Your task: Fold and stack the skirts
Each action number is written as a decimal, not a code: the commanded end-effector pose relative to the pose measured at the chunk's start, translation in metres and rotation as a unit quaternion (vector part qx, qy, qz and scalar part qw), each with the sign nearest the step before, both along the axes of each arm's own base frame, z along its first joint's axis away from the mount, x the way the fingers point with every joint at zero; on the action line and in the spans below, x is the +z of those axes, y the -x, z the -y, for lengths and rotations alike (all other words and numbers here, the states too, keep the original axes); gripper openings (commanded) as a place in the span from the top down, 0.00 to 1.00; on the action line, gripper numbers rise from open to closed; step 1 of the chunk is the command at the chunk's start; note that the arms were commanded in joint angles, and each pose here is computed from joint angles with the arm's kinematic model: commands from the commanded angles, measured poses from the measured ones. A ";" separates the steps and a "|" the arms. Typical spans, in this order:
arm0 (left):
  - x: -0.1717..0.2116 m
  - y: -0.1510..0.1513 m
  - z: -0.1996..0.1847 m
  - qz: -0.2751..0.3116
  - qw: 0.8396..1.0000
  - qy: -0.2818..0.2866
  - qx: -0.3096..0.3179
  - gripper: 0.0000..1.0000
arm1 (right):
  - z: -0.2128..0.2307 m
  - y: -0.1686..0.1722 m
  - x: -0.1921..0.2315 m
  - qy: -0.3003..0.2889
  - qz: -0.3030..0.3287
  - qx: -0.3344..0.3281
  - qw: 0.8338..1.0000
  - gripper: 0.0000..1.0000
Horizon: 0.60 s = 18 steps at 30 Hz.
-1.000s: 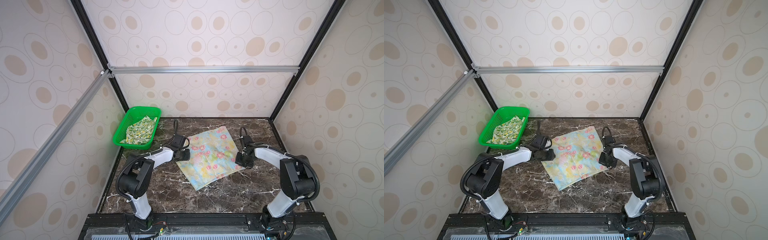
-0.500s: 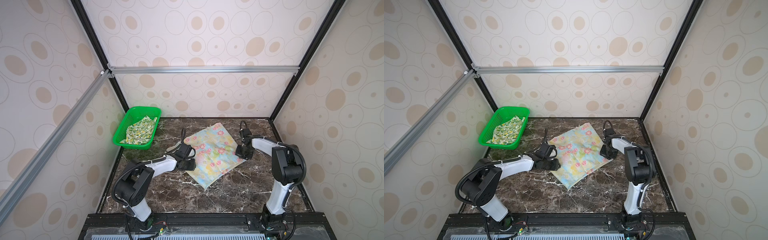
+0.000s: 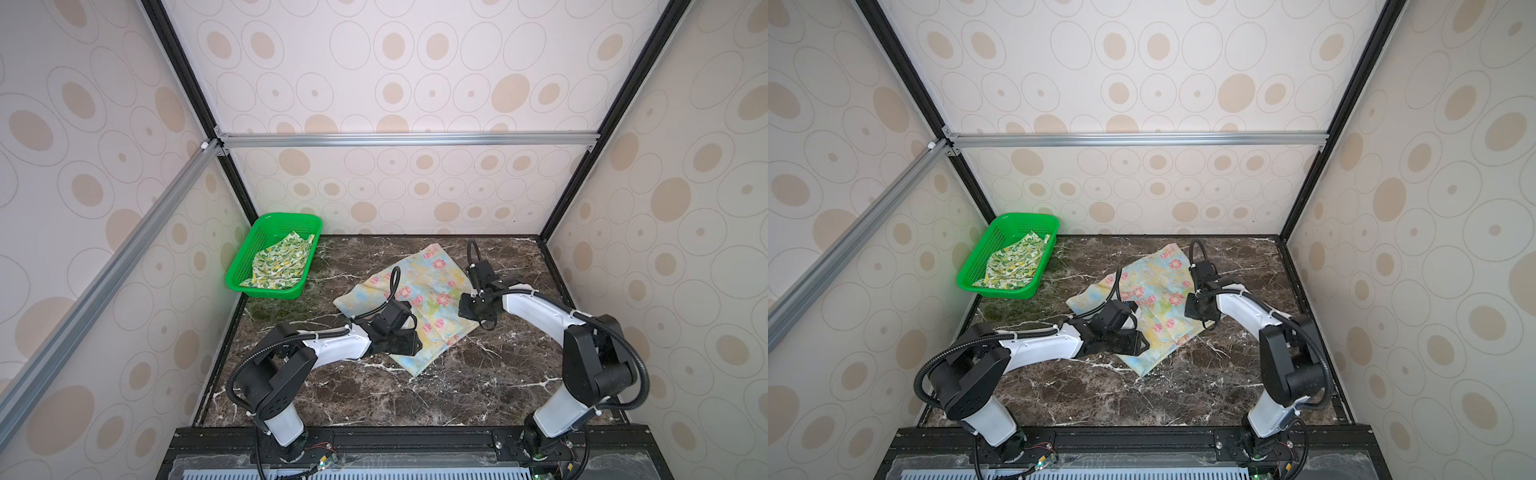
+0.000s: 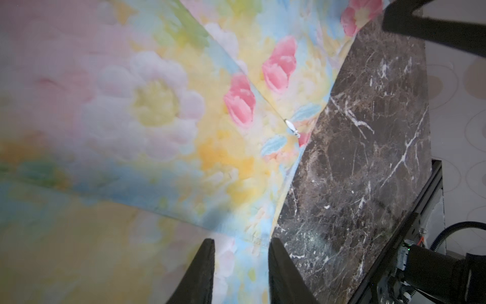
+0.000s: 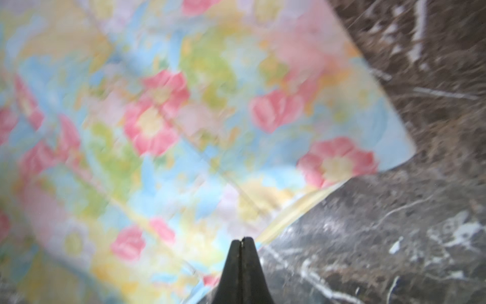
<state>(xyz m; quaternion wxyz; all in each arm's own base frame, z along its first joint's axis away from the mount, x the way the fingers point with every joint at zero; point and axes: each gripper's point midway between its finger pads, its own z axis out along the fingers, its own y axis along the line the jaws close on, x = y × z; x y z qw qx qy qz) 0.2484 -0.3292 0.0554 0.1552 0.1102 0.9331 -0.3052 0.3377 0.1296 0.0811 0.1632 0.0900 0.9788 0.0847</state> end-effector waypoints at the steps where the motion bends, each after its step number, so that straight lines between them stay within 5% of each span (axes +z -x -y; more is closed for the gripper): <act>1: 0.002 0.005 0.016 -0.005 1.000 0.015 -0.004 0.65 | 0.003 0.031 -0.003 -0.023 -0.025 -0.015 0.999 1.00; 18: -0.034 0.039 0.038 -0.033 0.999 0.002 -0.024 0.67 | 0.002 0.063 0.054 -0.078 0.023 -0.001 0.997 1.00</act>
